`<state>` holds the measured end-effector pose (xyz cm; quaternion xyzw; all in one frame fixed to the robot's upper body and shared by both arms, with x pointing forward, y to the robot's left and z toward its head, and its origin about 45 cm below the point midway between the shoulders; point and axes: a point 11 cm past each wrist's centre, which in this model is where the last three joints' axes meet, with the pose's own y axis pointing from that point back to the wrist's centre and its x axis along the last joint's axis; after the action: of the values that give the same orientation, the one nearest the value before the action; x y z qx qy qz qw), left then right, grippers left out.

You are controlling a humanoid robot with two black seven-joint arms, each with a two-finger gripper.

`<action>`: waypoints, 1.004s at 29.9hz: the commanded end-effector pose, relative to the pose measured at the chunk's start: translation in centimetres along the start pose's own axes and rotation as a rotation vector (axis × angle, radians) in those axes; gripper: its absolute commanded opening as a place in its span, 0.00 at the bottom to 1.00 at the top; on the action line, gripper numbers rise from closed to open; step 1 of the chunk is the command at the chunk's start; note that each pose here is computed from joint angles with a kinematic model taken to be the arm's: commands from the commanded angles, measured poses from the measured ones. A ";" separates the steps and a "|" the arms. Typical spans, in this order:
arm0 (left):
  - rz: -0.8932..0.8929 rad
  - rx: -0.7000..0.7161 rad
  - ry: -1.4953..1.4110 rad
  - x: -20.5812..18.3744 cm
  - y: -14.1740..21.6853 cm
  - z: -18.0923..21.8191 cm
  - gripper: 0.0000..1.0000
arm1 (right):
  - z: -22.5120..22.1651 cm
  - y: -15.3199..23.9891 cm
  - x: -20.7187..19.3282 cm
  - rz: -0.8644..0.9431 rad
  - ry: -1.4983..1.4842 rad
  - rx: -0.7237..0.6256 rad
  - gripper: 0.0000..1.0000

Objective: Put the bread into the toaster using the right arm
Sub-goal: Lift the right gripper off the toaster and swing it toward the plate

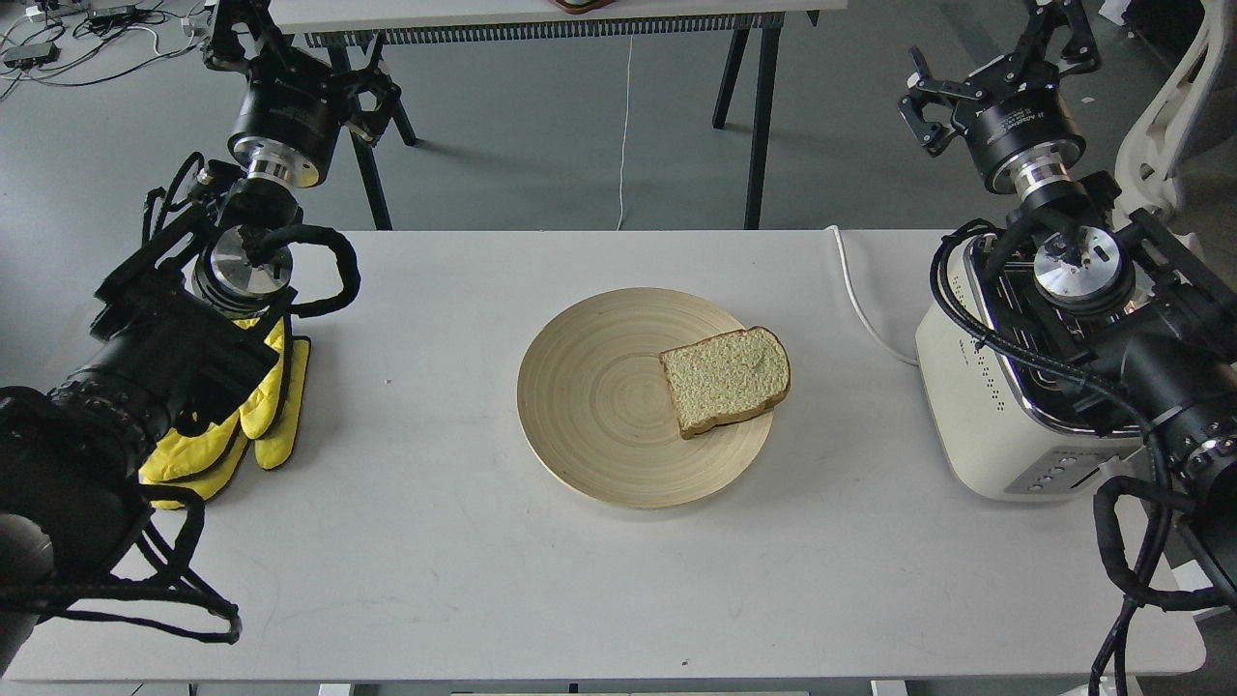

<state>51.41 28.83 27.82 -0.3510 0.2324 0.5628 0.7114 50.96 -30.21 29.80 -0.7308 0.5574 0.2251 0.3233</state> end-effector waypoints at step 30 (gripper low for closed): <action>0.003 0.006 0.004 0.1 0.1 -0.4 1.00 | 7.2 7.1 -0.9 -0.346 1.296 -0.534 0.98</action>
<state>51.34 28.61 27.49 -0.3495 0.2356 0.5626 0.7112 45.17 -25.58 26.45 -0.8544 0.4684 -0.1447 -0.1722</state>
